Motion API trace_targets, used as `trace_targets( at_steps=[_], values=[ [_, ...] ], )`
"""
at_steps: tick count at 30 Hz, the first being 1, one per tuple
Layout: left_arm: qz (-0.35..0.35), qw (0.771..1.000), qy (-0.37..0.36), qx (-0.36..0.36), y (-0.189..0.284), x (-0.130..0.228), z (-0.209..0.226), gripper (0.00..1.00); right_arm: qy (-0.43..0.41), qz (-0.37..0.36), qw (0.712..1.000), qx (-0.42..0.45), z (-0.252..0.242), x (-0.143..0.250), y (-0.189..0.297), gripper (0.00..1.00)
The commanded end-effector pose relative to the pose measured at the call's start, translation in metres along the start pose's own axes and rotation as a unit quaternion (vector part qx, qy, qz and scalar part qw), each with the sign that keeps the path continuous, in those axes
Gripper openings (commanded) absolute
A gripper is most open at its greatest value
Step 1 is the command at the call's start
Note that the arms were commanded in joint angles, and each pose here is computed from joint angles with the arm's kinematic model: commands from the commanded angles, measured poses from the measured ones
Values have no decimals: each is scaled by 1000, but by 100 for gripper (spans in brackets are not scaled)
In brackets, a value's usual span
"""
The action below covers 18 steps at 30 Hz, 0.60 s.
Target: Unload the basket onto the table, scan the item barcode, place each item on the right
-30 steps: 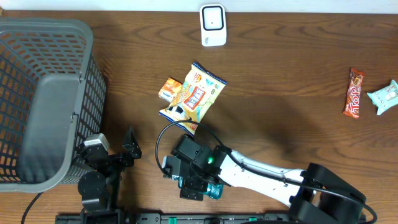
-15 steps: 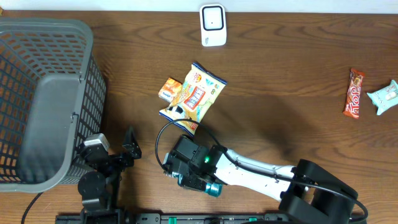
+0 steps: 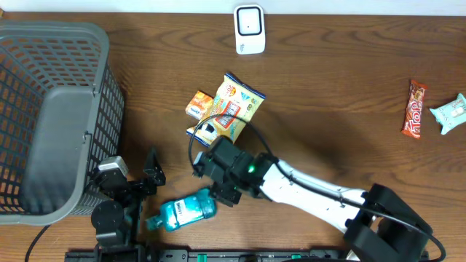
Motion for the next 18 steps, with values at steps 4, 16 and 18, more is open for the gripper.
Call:
trace_targets(
  at_steps=[4, 16, 18],
  values=[
    [16, 1000, 0, -4, -2, 13, 2, 98, -24, 11, 1000, 9, -3, 6, 6, 96],
    [16, 1000, 0, -4, -2, 13, 2, 98, -261, -59, 952, -151, 22, -43, 44, 1],
    [16, 1000, 0, -4, -2, 13, 2, 98, -282, -57, 945, -156, 26, -45, 42, 1]
  ],
)
Point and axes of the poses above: each gripper's point midway between its finger pads, its own y axis back along the fingers, its own z axis along the line the jaws close on, x = y × z, the point moved 3 cm from there along y, back along the fingers, and after that the axes turned 7 degrees about -y, right-handed, at the moved point
